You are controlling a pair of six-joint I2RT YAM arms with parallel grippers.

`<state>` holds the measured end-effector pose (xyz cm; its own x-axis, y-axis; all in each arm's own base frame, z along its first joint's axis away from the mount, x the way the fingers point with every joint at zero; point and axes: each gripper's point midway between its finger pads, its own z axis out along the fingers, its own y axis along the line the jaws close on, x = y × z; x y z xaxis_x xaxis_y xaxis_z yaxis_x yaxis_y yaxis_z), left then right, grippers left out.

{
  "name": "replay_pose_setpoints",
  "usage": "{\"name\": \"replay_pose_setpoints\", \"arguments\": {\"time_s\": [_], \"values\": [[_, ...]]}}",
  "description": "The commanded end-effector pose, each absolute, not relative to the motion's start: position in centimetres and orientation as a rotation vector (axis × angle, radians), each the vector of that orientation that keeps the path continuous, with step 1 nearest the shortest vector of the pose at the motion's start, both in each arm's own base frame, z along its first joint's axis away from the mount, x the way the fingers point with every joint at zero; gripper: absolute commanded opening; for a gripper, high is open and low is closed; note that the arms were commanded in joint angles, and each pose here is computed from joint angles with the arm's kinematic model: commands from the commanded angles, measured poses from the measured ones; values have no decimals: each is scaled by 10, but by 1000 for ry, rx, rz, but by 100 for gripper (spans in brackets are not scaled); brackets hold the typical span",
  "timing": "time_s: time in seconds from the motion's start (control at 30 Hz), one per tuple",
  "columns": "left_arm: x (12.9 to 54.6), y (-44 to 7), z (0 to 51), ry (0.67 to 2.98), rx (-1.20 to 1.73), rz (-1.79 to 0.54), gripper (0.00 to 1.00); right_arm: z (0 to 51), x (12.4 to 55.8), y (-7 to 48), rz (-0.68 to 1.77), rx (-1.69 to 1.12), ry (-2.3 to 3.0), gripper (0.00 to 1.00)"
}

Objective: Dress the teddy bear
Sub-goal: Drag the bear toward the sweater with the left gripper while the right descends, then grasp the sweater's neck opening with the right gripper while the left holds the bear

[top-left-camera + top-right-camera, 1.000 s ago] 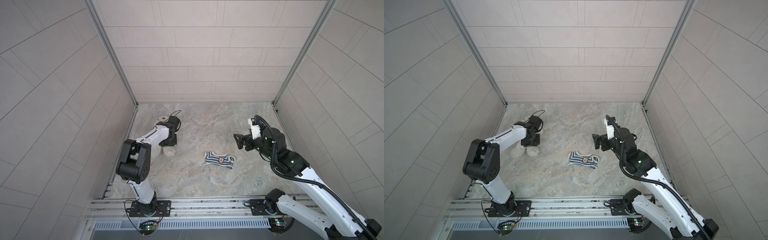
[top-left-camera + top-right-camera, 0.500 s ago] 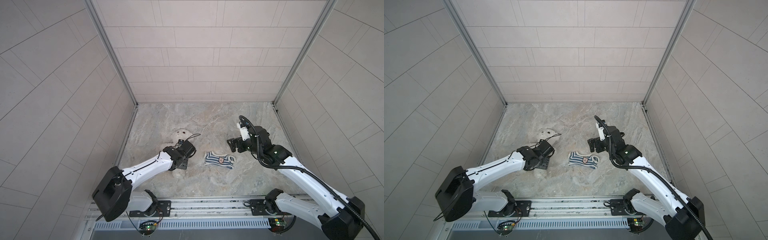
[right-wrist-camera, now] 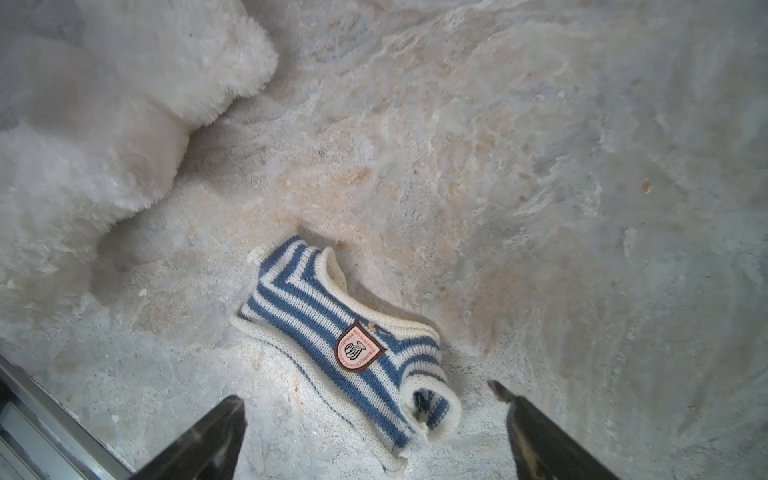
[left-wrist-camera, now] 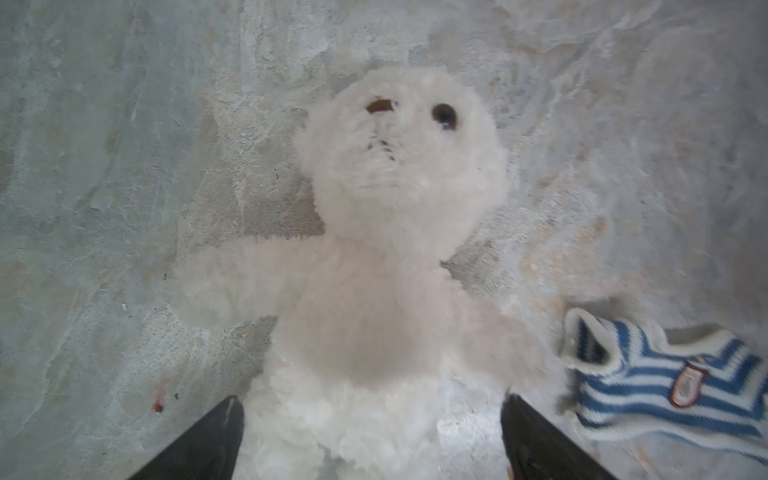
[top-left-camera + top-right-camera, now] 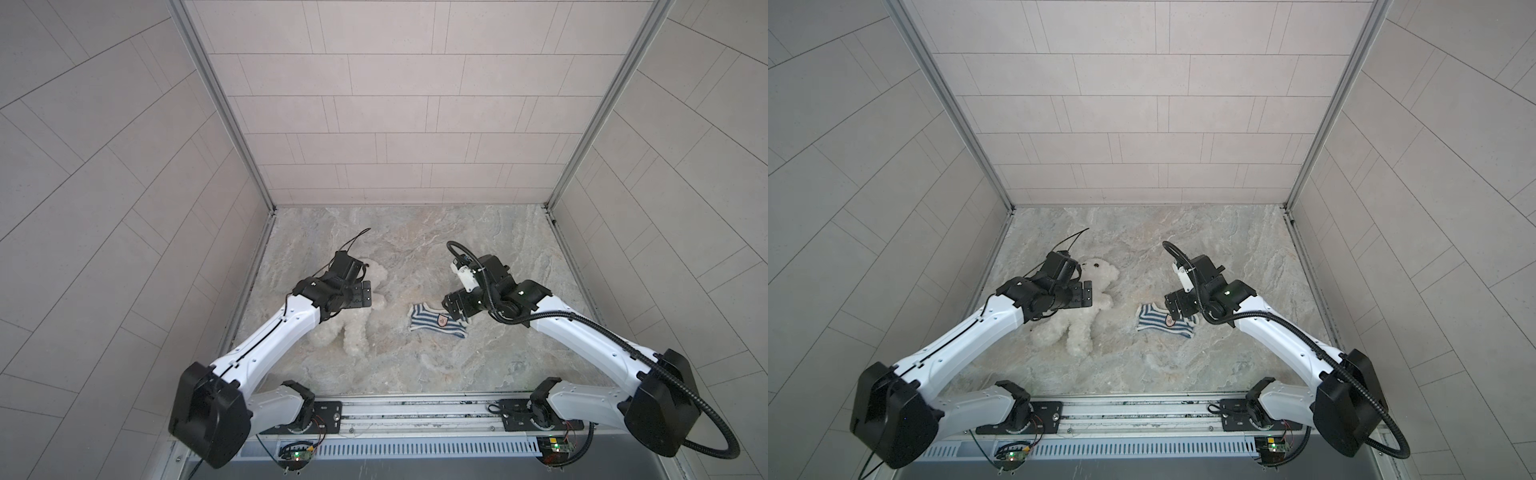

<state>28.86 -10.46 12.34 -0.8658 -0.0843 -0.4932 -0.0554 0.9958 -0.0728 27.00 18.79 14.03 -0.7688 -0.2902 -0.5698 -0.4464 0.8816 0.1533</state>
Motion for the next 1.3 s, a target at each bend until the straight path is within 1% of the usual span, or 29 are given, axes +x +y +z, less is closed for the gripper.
{"name": "replay_pose_setpoints", "arguments": {"time_s": [0.0, 0.13, 0.23, 0.33, 0.43, 0.5, 0.57, 0.63, 0.7, 0.8, 0.9, 1.0, 1.07, 1.17, 1.2, 1.27], "values": [[311, -104, 105, 2640, -85, -39, 100, 133, 270, 195, 353, -589, 2527, 99], [327, -112, 79, 2690, -53, -7, 100, 122, 272, 196, 327, -591, 2584, 98], [331, -121, 59, 2741, -31, -41, 99, 119, 273, 197, 319, -614, 2599, 97], [323, -123, 44, 2774, -20, -54, 89, 115, 274, 195, 284, -623, 2616, 94], [309, -126, 40, 2783, 1, -85, 73, 109, 274, 193, 264, -626, 2635, 92], [297, -136, 44, 2766, 52, -104, 61, 103, 273, 193, 258, -634, 2649, 89], [283, -145, 49, 2756, 124, -89, 54, 99, 274, 192, 247, -640, 2663, 86], [273, -148, 54, 2742, 135, -93, 45, 95, 275, 193, 238, -653, 2676, 84], [266, -152, 59, 2709, 109, -175, 36, 92, 276, 197, 239, -667, 2684, 82], [260, -153, 73, 2640, 64, -272, 27, 88, 277, 207, 239, -715, 2697, 78], [257, -146, 88, 2584, 40, -288, 17, 83, 277, 216, 217, -766, 2728, 73], [253, -137, 93, 2556, 9, -309, 10, 78, 280, 228, 190, -804, 2733, 73], [251, -132, 94, 2530, -14, -334, 8, 76, 285, 235, 184, -815, 2737, 73], [249, -126, 100, 2466, -60, -390, 10, 69, 293, 244, 174, -824, 2757, 72], [252, -117, 103, 2444, -113, -400, 10, 67, 295, 247, 174, -827, 2761, 71], [252, -115, 107, 2418, -131, -422, 12, 63, 298, 252, 182, -825, 2767, 69]]}}
